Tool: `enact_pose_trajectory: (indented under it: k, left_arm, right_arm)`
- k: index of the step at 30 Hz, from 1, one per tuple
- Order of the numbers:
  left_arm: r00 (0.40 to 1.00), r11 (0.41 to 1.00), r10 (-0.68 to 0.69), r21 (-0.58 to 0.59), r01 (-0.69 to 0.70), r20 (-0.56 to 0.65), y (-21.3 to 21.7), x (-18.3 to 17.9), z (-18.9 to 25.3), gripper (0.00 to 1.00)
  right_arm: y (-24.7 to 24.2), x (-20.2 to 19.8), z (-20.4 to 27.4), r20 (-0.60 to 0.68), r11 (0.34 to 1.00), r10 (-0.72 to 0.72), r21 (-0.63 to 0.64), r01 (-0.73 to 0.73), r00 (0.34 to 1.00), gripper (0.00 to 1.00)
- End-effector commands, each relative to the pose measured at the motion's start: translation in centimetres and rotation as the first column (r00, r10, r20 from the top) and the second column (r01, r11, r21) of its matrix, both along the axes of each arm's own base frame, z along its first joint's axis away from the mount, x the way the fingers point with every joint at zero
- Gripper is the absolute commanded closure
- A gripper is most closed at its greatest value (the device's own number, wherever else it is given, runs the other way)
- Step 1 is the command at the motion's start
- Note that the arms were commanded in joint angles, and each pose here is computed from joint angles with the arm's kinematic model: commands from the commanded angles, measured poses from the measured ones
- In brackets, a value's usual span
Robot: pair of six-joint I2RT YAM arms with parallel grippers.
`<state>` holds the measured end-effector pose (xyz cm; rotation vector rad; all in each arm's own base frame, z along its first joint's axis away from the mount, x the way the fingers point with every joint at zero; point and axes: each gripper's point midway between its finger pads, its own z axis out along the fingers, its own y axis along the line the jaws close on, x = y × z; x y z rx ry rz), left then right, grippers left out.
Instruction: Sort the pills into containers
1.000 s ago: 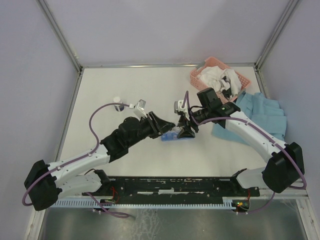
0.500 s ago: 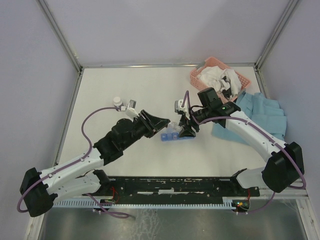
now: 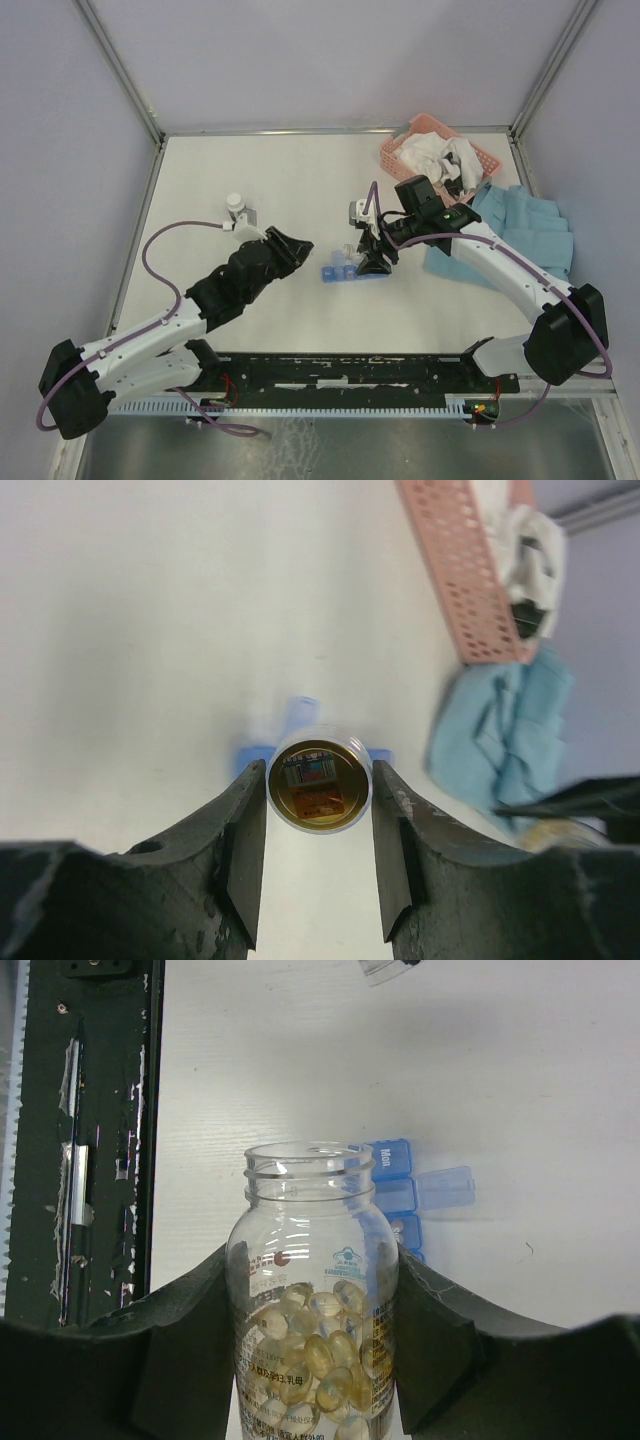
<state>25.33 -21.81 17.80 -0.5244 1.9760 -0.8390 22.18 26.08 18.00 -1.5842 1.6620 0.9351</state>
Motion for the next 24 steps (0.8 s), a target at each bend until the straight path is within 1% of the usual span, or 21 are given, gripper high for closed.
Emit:
enact_pose_trajectory:
  k: [1, 4, 6, 7, 10, 14, 19, 24]
  left_arm:
    - [0.988, 0.962, 0.145, 0.24, -0.128, -0.051, 6.1, 1.5, -5.1, 0.95]
    - [0.973, 0.94, 0.216, 0.288, -0.183, -0.085, 8.7, 1.9, -7.5, 0.93]
    - [0.958, 0.919, 0.27, 0.324, -0.227, -0.097, 10.4, 2.1, -8.9, 0.92]
    - [0.949, 0.905, 0.298, 0.348, -0.246, -0.104, 11.3, 2.1, -9.6, 0.89]
    - [0.929, 0.879, 0.346, 0.39, -0.272, -0.131, 12.9, 2.4, -11.2, 0.87]
    - [0.92, 0.876, 0.357, 0.4, -0.27, -0.161, 13.4, 3.1, -12.4, 0.87]
    - [0.9, 0.853, 0.404, 0.421, -0.307, -0.162, 14.5, 4.2, -12.4, 0.87]
    - [0.893, 0.85, 0.418, 0.419, -0.319, -0.169, 14.8, 4.9, -12.5, 0.86]
  right_arm:
    - [0.4, 0.2, 1.6, 0.031, 0.999, 0.008, 0.038, -0.009, 0.999, 0.99]
    - [0.4, 0.1, 1.7, 0.031, 0.999, 0.01, 0.04, -0.011, 0.999, 0.99]
    - [0.4, 0.1, 1.7, 0.031, 0.999, 0.011, 0.041, -0.012, 0.999, 0.99]
    - [0.4, 0.1, 1.7, 0.03, 0.999, 0.011, 0.041, -0.013, 0.999, 0.99]
    - [0.4, 0.0, 1.8, 0.032, 0.999, 0.013, 0.043, -0.015, 0.999, 0.99]
    - [0.4, -0.1, 2.0, 0.036, 0.999, 0.015, 0.047, -0.017, 0.999, 0.99]
    - [0.4, -0.1, 2.0, 0.032, 0.999, 0.019, 0.05, -0.021, 0.999, 0.99]
    - [0.4, -0.1, 1.9, 0.032, 0.999, 0.019, 0.05, -0.021, 0.999, 0.99]
